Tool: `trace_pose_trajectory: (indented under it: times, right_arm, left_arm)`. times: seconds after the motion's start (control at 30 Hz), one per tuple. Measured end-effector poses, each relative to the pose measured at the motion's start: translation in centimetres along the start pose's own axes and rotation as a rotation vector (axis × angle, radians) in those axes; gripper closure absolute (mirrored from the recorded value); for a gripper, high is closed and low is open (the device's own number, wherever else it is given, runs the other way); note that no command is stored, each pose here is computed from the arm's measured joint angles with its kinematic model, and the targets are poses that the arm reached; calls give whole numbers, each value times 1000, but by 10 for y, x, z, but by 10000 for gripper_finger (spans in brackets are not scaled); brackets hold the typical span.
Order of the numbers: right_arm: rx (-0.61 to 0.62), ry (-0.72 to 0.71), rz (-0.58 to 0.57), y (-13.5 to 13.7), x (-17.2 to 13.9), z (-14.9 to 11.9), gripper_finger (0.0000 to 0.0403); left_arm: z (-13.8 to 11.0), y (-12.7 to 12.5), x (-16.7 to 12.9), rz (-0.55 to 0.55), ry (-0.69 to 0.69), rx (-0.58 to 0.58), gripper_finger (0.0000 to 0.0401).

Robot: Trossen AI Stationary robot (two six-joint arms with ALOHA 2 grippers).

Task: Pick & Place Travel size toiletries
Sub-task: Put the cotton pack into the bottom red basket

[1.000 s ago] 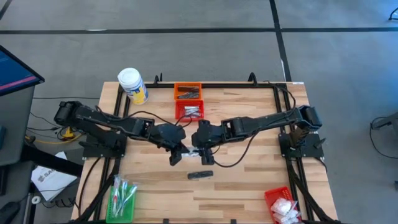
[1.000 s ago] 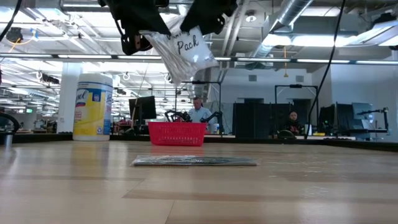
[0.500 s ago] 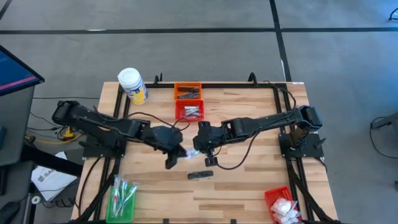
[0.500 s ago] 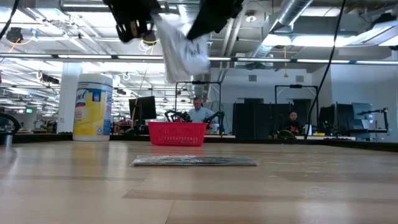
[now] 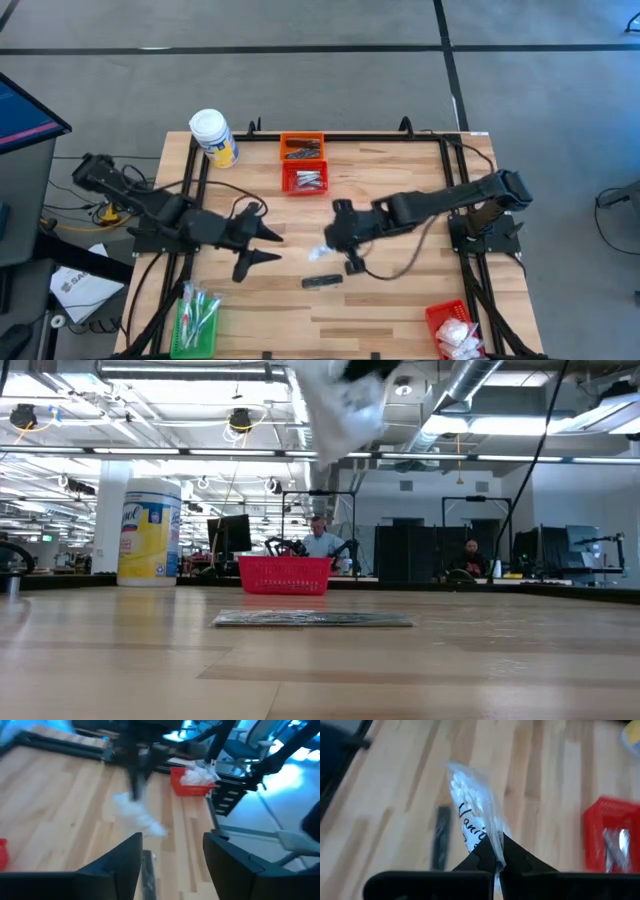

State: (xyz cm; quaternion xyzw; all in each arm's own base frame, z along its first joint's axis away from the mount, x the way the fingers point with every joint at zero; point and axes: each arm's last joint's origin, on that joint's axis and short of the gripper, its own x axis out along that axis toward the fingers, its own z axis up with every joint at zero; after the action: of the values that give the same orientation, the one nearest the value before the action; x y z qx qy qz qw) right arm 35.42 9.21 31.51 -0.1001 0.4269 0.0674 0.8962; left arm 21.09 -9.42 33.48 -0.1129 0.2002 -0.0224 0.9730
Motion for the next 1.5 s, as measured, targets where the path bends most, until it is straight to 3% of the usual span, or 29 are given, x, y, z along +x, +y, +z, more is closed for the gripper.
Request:
trace_pose_trajectory:
  times: [0.17,0.43,0.67,0.87,1.17,1.3,1.5]
  right_arm:
    - [69,48,-64,35,-39,-13,402]
    - [181,90,-153,98,-96,-48,403]
    - [287,95,-211,138,-123,-78,403]
    - [370,147,-246,167,-135,-106,403]
    - [591,219,-212,205,-128,-161,403]
    - [634,216,-198,214,-131,-175,403]
    - [560,32,-228,211,-137,-175,403]
  left_arm:
    - [-8,-8,9,59,8,55,197]
    - [-28,-16,50,98,92,114,197]
    - [-35,-33,89,21,7,205,204]
    - [-41,-40,107,-62,-25,245,206]
    - [-43,-41,112,-64,-33,243,206]
    - [-39,-42,110,-80,-67,236,206]
    - [-37,-44,129,-103,-187,267,206]
